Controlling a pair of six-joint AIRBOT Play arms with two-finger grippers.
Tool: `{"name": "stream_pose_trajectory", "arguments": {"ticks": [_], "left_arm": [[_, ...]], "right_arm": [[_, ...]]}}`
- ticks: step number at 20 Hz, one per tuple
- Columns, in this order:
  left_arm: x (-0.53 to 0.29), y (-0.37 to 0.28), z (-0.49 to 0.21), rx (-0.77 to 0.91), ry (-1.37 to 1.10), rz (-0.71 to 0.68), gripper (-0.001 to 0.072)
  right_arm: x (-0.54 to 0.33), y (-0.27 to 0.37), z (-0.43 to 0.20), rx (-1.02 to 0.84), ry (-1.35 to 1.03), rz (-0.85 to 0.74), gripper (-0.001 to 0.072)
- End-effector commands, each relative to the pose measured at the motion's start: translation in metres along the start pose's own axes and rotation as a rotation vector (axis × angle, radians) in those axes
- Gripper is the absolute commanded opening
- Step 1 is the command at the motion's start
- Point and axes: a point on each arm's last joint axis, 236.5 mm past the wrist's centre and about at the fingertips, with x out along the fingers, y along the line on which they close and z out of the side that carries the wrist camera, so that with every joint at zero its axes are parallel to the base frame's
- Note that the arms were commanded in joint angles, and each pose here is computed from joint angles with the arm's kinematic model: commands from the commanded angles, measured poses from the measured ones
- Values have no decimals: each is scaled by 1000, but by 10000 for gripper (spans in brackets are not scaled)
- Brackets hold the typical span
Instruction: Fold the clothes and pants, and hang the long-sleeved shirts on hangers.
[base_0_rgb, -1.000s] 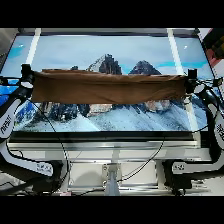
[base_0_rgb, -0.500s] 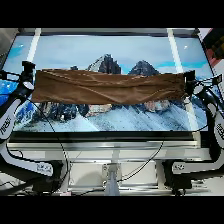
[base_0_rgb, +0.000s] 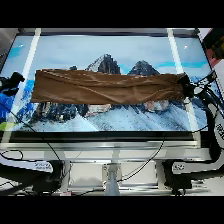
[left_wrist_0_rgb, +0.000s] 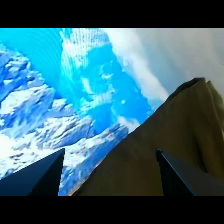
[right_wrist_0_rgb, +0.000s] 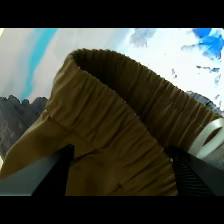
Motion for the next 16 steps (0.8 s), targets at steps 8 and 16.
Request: {"name": "stream_pose_trajectory", "arguments": {"ticks": [8, 16], "left_arm": [[-11, 25, -46, 30, 364, -227, 718], [64, 16, -77, -52, 387, -337, 714]], "right_arm": [[-10, -19, -64, -27, 278, -79, 682], [-24, -6, -98, 99, 430, -51, 682]]}}
